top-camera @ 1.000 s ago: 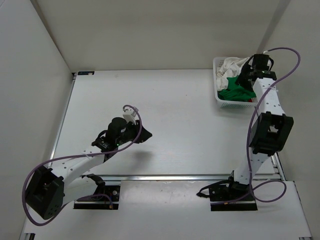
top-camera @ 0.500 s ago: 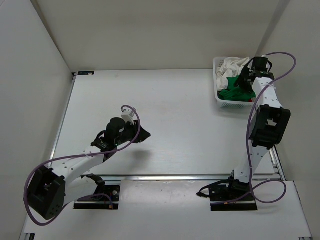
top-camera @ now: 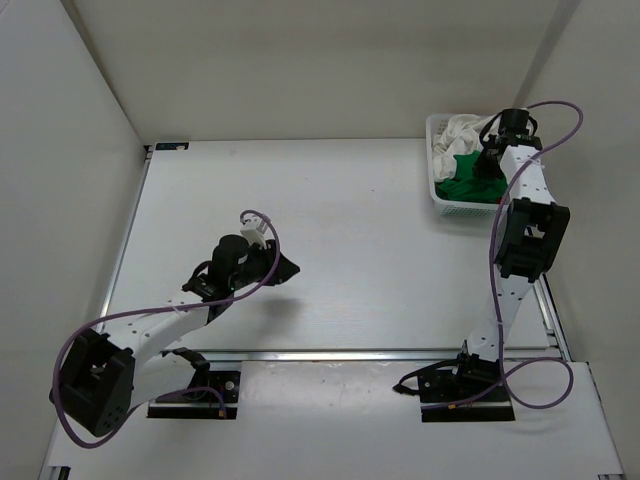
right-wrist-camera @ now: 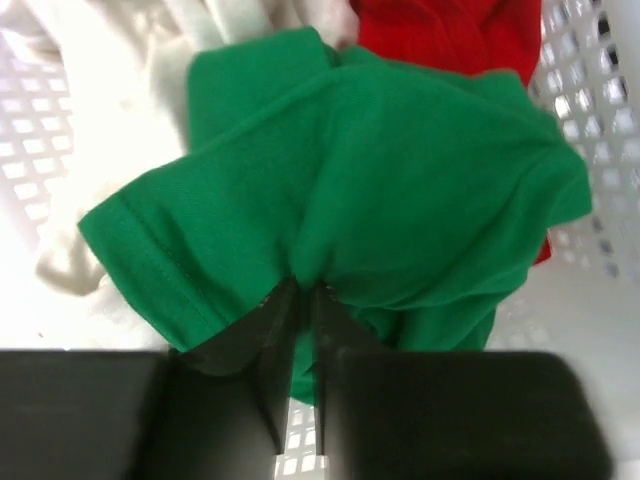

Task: Fold and stack the t-shirts
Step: Grab crumpled tshirt from bin with the right arm

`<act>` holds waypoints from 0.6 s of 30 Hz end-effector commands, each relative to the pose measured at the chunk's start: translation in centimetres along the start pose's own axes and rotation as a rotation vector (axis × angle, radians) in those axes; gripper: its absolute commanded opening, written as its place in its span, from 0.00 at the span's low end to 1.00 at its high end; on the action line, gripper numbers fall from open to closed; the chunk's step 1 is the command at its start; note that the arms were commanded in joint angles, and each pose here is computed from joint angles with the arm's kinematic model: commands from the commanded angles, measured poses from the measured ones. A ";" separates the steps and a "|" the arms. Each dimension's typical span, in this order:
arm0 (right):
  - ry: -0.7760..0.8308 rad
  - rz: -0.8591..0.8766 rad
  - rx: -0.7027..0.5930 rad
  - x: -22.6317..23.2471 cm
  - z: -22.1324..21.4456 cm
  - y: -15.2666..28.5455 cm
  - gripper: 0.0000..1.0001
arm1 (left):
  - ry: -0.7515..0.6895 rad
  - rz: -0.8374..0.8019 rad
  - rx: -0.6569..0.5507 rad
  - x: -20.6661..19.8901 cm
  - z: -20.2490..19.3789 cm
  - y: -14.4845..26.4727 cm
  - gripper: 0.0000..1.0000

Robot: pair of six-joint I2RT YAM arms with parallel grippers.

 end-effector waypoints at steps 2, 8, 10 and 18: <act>-0.023 0.007 -0.050 0.7 1.7 2.0 0.00 | -0.001 -0.012 -0.020 0.0 0.5 0.2 0.32; -0.007 0.105 -0.249 3.8 5.6 10.7 0.01 | 0.005 -0.029 -0.019 -0.6 0.8 -0.1 0.31; 0.009 0.179 -0.348 5.7 7.1 16.1 0.00 | 0.005 -0.034 -0.029 -0.9 1.3 -0.1 0.31; 0.160 0.588 -0.651 14.0 5.2 36.7 0.00 | 0.018 -0.017 -0.081 -0.6 3.3 0.9 0.31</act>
Point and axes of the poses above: each gripper's point midway between its finger pads, its own y axis back along the fingers, its own x axis along the line the jaws close on, z = x × y, the point moved 4 cm from there along y, back along the fingers, and after that the axes turned 12 degrees about -y, right-handed, at the moved point
